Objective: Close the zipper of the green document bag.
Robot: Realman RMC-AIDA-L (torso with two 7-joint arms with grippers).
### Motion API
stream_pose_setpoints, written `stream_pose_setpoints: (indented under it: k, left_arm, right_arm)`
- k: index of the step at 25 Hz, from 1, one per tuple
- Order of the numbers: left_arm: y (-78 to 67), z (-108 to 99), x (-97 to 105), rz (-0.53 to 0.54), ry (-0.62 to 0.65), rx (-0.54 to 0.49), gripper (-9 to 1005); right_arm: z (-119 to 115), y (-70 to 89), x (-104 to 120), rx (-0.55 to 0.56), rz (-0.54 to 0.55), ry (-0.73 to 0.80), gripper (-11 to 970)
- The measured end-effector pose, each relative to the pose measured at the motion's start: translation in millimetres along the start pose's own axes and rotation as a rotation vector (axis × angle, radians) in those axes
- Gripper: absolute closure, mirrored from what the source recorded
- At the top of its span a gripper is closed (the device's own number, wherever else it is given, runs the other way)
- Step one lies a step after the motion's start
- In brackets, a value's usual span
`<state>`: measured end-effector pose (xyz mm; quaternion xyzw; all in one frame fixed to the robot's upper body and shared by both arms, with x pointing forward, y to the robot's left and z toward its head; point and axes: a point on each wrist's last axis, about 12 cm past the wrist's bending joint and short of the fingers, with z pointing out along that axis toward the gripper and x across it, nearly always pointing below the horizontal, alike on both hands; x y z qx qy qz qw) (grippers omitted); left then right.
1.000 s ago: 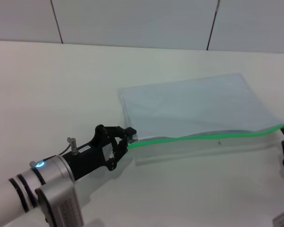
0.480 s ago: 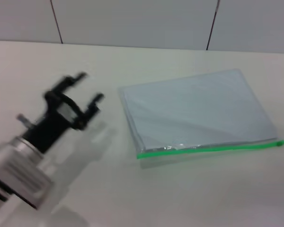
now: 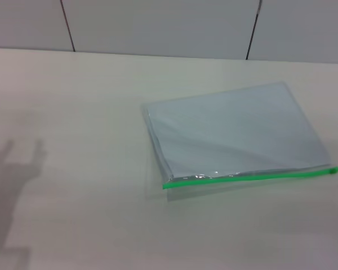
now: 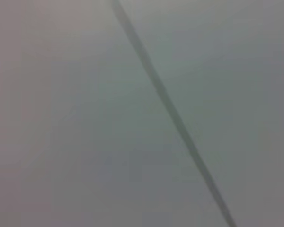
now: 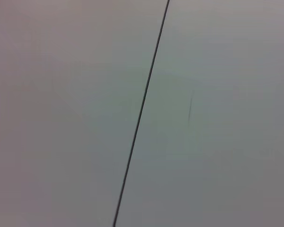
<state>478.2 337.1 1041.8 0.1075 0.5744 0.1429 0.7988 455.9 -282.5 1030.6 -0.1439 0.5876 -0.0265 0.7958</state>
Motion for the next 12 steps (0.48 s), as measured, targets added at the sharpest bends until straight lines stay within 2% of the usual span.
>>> stream_pose_setpoints:
  k: [5,9,12]
  left_arm:
    - [26.7,-7.2,7.6,-0.140,0.040,-0.161,304]
    - [38.8,-9.8,10.9,-0.192,0.052,-0.216,304]
    - [42.1,-10.8,12.4,-0.201,0.061,-0.229,304]
  right_arm:
    - [15.3,2.9,-1.3,-0.020,0.073,-0.014,194]
    - [23.7,3.9,-0.6,-0.033,0.113,-0.010,194]
    - [24.6,5.4,1.1,-0.040,0.116,0.004,194]
